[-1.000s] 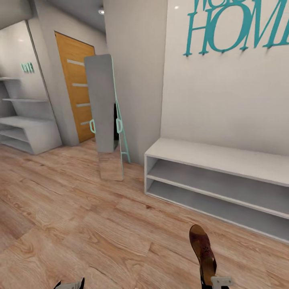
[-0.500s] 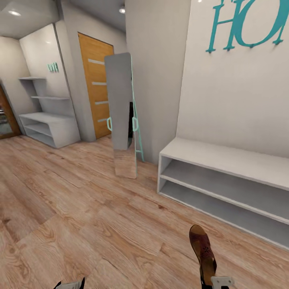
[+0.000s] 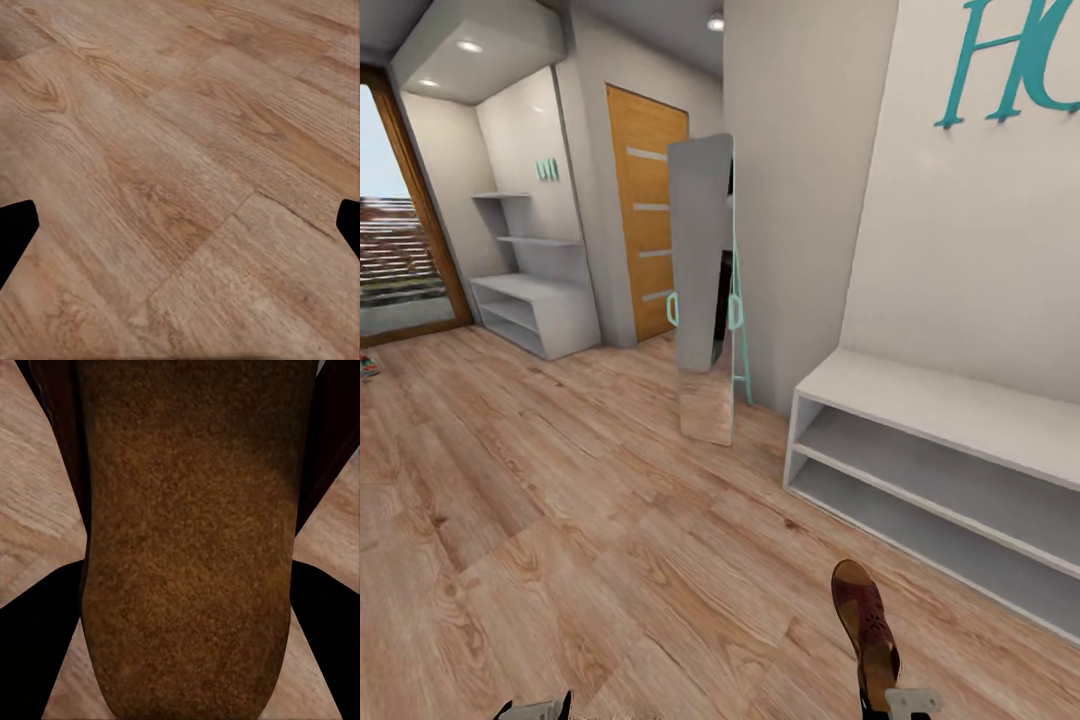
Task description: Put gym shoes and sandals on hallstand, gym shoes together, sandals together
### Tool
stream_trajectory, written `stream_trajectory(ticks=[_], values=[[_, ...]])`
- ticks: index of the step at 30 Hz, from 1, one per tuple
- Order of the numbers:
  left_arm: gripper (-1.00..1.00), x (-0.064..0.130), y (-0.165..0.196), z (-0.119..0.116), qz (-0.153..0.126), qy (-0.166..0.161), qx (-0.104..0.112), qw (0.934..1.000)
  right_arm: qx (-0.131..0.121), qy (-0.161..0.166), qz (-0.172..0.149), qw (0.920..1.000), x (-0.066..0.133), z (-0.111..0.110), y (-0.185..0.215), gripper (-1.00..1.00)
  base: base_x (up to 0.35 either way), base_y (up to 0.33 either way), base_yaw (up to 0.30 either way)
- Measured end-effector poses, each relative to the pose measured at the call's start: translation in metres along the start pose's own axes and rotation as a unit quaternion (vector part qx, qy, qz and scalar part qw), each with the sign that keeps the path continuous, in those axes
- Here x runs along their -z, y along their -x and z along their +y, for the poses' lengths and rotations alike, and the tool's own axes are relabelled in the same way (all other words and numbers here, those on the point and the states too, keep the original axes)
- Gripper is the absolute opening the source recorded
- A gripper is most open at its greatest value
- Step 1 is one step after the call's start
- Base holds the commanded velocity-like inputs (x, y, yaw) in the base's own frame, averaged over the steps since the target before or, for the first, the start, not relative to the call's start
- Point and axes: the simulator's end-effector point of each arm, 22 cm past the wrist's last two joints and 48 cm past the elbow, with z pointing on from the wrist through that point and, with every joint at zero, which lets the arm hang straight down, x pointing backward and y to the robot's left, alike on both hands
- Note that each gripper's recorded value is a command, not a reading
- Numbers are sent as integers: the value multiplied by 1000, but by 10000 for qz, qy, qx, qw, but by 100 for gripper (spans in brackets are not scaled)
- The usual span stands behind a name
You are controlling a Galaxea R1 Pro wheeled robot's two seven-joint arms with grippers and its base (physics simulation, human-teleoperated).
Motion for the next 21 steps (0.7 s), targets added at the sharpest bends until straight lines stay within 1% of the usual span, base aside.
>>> stream_trajectory(ticks=[17,21], values=[[100,1,-5,0,87,6,-9,10000,10,7,73,10000,1,0,-5,-100,2,0,251],[100,2,-7,0,110,6,-11,9999,12,8,91,10000,1,0,-6,-100,158,0,251]])
